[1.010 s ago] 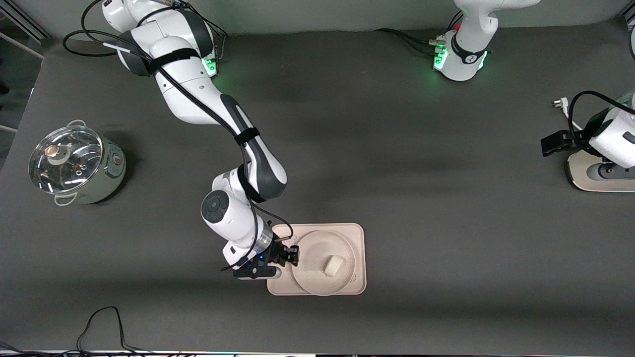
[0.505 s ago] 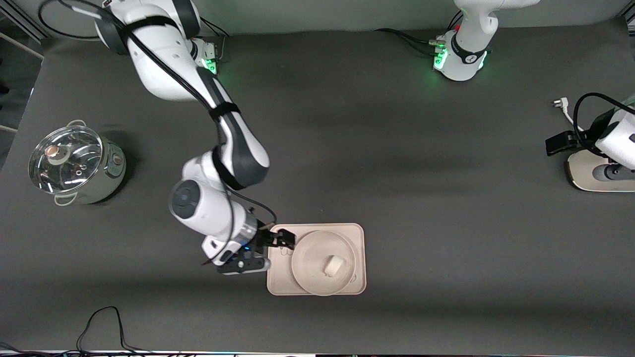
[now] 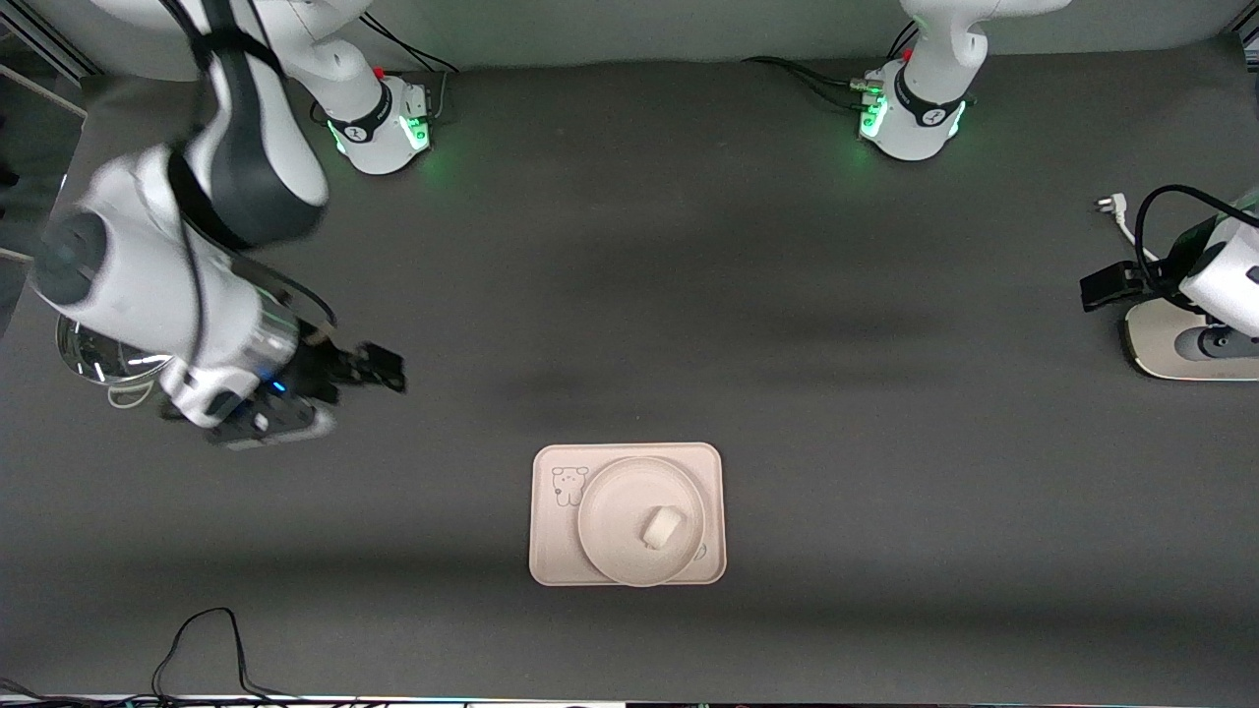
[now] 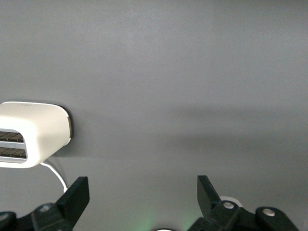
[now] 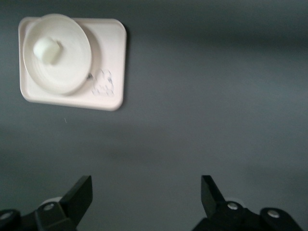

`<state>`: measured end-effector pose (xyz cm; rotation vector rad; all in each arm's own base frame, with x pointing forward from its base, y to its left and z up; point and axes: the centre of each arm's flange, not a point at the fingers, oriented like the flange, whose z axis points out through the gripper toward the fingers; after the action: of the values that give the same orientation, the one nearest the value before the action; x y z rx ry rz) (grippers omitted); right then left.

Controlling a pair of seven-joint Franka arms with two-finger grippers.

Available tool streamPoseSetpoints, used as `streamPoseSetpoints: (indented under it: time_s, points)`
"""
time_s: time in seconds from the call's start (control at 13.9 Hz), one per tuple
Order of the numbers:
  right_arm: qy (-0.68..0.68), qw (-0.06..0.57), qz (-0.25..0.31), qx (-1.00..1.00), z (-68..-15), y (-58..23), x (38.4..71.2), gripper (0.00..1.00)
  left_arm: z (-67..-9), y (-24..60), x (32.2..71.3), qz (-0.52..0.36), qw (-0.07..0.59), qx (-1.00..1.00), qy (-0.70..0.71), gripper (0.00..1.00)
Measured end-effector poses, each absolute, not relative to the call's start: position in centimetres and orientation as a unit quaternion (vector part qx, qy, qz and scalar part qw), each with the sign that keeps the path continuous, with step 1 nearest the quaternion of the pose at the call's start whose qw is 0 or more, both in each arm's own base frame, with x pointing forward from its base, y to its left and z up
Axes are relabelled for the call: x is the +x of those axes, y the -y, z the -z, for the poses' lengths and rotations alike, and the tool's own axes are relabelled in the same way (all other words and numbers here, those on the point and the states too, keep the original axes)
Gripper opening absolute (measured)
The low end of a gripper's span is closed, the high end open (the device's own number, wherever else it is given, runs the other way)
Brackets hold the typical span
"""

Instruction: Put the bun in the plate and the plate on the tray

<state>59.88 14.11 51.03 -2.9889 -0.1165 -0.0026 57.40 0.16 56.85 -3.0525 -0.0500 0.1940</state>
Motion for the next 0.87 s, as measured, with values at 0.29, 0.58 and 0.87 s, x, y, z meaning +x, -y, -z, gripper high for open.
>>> streamPoseSetpoints:
  time_s: [0.29, 0.58, 0.87]
  points:
    - [0.028, 0.051, -0.016, -0.998, -54.7, -7.7, 55.1, 1.00, -56.6, 0.2, 57.6, -0.051, 0.039, -0.998, 0.024, 1.00]
    - [0.027, 0.045, -0.035, -0.998, -52.7, -7.4, 54.7, 1.00, -55.7, 0.4, 56.6, -0.034, 0.037, -0.998, 0.049, 1.00]
    - [0.021, 0.039, -0.035, -0.998, -52.7, -6.6, 54.8, 1.00, -56.0, 0.6, 56.0, -0.029, 0.028, -0.996, 0.075, 1.00]
